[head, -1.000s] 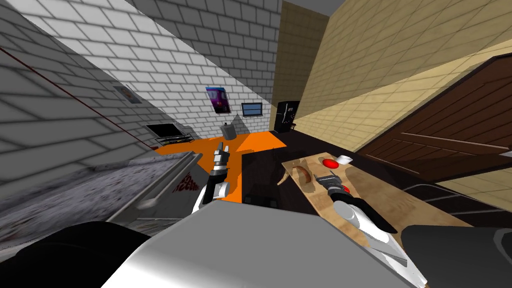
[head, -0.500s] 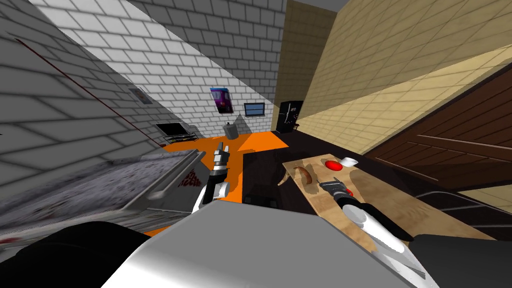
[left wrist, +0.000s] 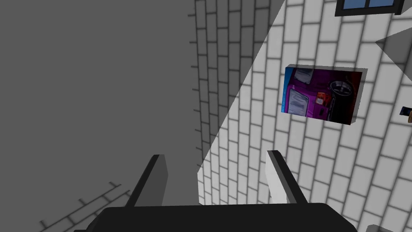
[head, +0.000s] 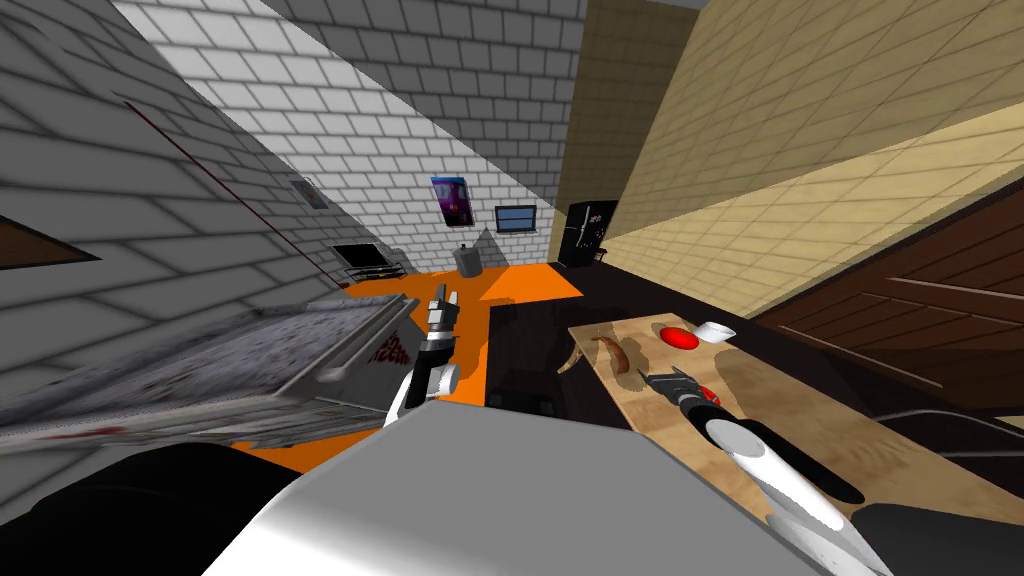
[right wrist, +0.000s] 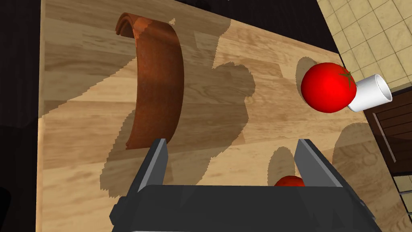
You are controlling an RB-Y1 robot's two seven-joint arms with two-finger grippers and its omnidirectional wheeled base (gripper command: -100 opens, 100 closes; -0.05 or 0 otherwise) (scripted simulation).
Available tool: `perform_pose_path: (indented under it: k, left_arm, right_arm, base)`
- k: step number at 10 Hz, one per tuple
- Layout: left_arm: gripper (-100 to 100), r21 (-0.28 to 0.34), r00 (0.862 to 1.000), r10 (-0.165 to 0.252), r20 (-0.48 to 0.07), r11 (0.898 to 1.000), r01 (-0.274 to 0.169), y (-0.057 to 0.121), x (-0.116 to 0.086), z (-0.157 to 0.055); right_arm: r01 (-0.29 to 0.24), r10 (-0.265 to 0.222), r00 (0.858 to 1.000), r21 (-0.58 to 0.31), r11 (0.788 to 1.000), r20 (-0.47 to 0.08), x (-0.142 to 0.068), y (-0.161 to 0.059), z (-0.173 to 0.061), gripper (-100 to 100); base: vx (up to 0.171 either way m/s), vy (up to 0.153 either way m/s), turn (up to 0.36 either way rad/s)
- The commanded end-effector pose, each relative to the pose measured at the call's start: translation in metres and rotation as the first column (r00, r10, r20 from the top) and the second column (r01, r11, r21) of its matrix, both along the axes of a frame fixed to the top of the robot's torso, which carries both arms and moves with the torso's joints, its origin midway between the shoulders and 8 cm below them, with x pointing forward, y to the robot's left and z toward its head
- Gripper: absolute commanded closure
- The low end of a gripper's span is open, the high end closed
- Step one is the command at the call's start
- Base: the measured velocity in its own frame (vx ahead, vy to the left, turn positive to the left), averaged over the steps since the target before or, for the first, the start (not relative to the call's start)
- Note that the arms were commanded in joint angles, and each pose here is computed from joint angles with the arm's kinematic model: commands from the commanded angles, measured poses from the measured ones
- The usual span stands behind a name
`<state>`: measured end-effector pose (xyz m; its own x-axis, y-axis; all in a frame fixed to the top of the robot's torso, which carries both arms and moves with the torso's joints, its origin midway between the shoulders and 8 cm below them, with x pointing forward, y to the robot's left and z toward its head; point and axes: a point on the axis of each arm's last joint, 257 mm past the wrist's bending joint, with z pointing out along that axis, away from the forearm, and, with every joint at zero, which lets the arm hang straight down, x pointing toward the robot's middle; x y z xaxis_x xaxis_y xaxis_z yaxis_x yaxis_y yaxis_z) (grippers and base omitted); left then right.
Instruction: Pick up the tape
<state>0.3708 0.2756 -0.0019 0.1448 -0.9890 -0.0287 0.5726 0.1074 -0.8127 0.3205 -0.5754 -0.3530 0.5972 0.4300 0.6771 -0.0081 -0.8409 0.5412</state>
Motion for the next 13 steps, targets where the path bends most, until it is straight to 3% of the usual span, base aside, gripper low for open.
perform_pose_path:
  k: [1, 2, 6, 9, 10, 12, 13]
  left_arm:
    - [0, 0.000, 1.000, 0.000, 0.000, 1.000, 0.000, 0.000, 0.000, 0.000]
    - [0, 0.000, 1.000, 0.000, 0.000, 1.000, 0.000, 0.000, 0.000, 0.000]
    - [0, 0.000, 1.000, 0.000, 0.000, 1.000, 0.000, 0.000, 0.000, 0.000]
    - [0, 0.000, 1.000, 0.000, 0.000, 1.000, 0.000, 0.000, 0.000, 0.000]
    - [0, 0.000, 1.000, 0.000, 0.000, 1.000, 0.000, 0.000, 0.000, 0.000]
    - [0, 0.000, 1.000, 0.000, 0.000, 1.000, 0.000, 0.000, 0.000, 0.000]
    - [0, 0.000, 1.000, 0.000, 0.000, 1.000, 0.000, 0.000, 0.000, 0.000]
  right_arm:
    - [0.009, -0.008, 1.000, 0.059, 0.998, -0.011, -0.007, 0.001, -0.009, -100]
    - [0.041, -0.038, 0.999, 0.107, 0.993, -0.026, -0.020, -0.009, -0.019, -100]
    - [0.053, -0.045, 0.998, 0.218, 0.975, -0.044, -0.032, -0.004, -0.035, -100]
    - [0.093, -0.079, 0.995, 0.344, 0.935, -0.054, -0.052, -0.006, -0.052, -100]
    - [0.083, -0.070, 0.996, 0.366, 0.927, -0.049, -0.050, -0.001, -0.052, -100]
    - [0.090, -0.080, 0.996, 0.433, 0.897, -0.041, -0.058, 0.002, -0.057, -100]
    - [0.101, -0.095, 0.995, 0.479, 0.872, -0.037, -0.066, 0.004, -0.063, -100]
  base:
    - [-0.009, -0.027, 0.086]
    - [-0.016, -0.032, 0.144]
    - [-0.009, -0.024, 0.080]
    - [-0.005, -0.033, 0.125]
    - [-0.006, -0.038, 0.105]
    - [-0.007, -0.039, 0.135]
    - [0.000, -0.035, 0.136]
